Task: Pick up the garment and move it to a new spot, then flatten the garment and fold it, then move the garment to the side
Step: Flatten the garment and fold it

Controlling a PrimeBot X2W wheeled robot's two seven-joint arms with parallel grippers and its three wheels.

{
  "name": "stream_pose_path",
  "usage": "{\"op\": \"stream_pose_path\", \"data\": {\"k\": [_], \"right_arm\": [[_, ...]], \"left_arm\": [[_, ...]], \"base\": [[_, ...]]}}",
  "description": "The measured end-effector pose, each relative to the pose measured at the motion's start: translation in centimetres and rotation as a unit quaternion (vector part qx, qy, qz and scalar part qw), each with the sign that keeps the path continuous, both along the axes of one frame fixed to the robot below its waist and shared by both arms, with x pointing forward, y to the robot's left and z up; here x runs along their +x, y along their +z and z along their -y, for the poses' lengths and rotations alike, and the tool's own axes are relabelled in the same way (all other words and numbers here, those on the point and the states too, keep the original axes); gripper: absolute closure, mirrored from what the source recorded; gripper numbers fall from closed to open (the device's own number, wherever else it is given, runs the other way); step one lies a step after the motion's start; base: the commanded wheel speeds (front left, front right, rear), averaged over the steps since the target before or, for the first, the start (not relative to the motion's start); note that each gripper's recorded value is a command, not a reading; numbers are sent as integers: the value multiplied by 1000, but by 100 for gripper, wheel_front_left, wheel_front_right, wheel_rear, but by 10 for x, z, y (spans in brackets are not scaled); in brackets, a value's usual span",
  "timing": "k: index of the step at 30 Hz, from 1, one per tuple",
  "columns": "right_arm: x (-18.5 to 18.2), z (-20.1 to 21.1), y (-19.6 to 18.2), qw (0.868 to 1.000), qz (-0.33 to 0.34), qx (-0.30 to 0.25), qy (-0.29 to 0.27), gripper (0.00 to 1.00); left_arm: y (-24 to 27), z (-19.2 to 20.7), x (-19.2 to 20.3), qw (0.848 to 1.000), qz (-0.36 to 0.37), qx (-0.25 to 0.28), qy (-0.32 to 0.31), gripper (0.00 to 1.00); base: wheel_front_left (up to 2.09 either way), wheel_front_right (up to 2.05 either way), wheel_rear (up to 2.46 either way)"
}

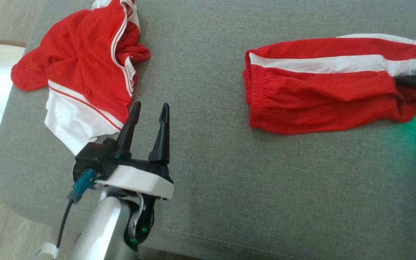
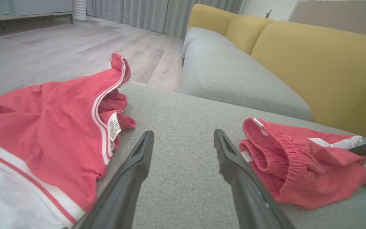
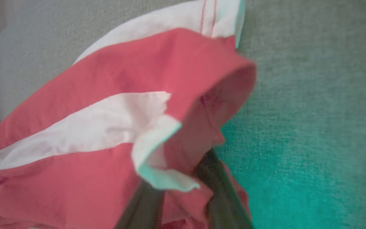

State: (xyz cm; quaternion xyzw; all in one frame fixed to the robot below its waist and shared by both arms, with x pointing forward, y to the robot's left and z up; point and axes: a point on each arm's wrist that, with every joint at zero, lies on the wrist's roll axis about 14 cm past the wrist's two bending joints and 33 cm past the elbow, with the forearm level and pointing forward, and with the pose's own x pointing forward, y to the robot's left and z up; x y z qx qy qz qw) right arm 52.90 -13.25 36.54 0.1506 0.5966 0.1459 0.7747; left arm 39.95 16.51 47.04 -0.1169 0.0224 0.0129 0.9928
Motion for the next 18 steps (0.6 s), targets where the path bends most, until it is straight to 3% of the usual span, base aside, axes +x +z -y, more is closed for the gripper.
{"op": "stream_pose_path", "data": {"k": [1,10,18], "right_arm": [[-1,-1,1,1000,3,1,3,100],[-9,5,18,997,82,-1,3,100],[-2,68,67,979,192,-46,-49,100]], "left_arm": [[0,1,-1,1000,0,-1,0,0],[15,5,0,1000,24,-8,-6,0],[17,16,-12,999,27,-13,-20,0]], "base": [[0,0,0],[0,0,0],[0,0,0]]}}
